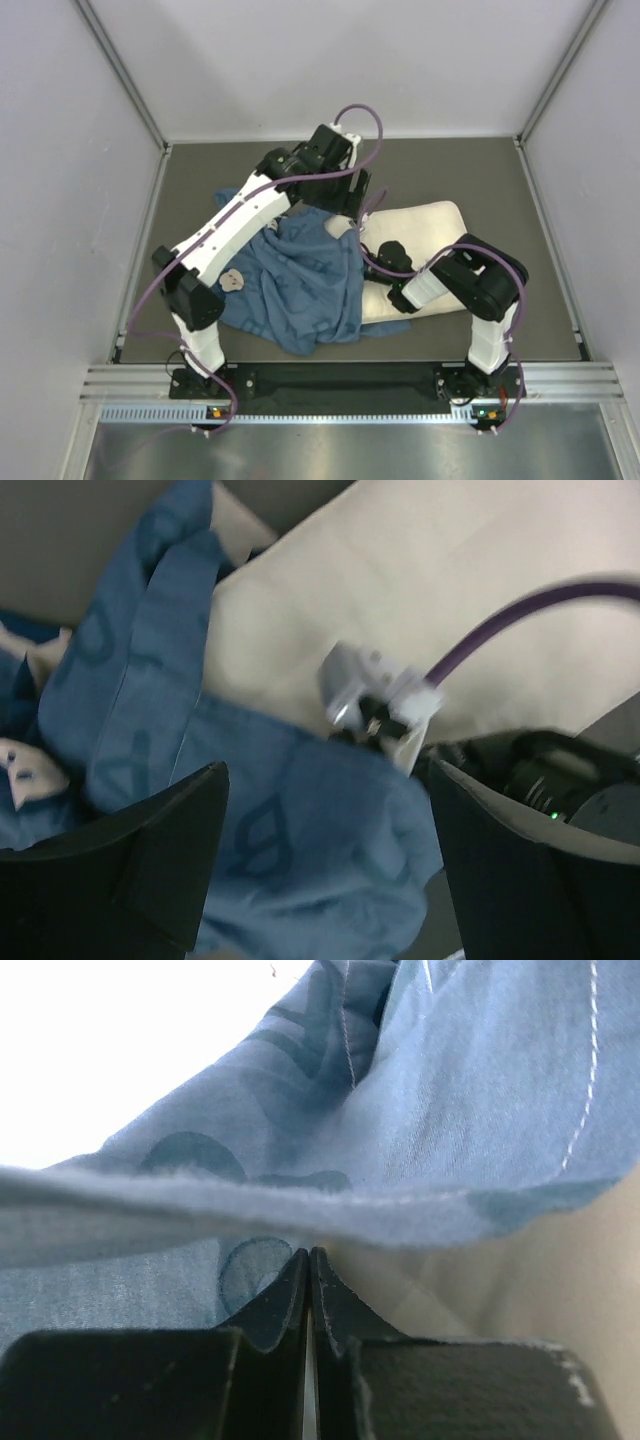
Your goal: Put the pillow into the pillowcase
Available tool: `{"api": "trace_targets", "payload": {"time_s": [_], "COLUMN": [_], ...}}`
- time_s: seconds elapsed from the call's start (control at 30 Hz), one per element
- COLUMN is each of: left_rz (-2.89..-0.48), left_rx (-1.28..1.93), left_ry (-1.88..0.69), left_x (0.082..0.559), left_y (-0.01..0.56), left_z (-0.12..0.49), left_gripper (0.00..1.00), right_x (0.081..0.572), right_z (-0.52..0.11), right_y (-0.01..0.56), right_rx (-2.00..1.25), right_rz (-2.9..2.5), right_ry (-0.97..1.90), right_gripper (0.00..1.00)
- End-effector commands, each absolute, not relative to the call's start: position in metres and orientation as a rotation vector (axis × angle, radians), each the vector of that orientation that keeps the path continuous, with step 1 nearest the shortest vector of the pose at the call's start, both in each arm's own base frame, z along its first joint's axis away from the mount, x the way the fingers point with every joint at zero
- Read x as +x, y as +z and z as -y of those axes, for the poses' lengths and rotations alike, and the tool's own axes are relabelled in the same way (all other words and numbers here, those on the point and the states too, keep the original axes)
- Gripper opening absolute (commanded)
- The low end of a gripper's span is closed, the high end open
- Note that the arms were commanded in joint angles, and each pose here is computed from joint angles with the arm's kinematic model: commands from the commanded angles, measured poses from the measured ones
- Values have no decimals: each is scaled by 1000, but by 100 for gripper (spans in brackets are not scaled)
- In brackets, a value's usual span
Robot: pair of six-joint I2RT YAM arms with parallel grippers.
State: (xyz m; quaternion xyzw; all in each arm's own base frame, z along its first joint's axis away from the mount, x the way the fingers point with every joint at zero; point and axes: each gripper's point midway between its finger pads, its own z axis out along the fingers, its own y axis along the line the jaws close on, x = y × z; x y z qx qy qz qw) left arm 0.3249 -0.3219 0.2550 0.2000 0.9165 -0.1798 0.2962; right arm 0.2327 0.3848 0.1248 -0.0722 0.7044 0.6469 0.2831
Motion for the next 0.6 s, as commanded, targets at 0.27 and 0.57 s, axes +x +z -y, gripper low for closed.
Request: {"api": "trace_targets", "payload": {"time_s": [0.27, 0.57], "left_rz": [-2438, -2477], "left_rx": [521, 604], "left_ry": [-531, -571], "left_x": [280, 280], "left_y": [246, 222], "left_z": [298, 315], "left_gripper": [98, 44], "right_x": [242, 244], "right_z": [-382, -382], "right_y": [152, 149], "right_rx": [-233, -227], "right_rz": [-1730, -1751], "right_ry": [1743, 1725], "right_gripper": [0, 0]}}
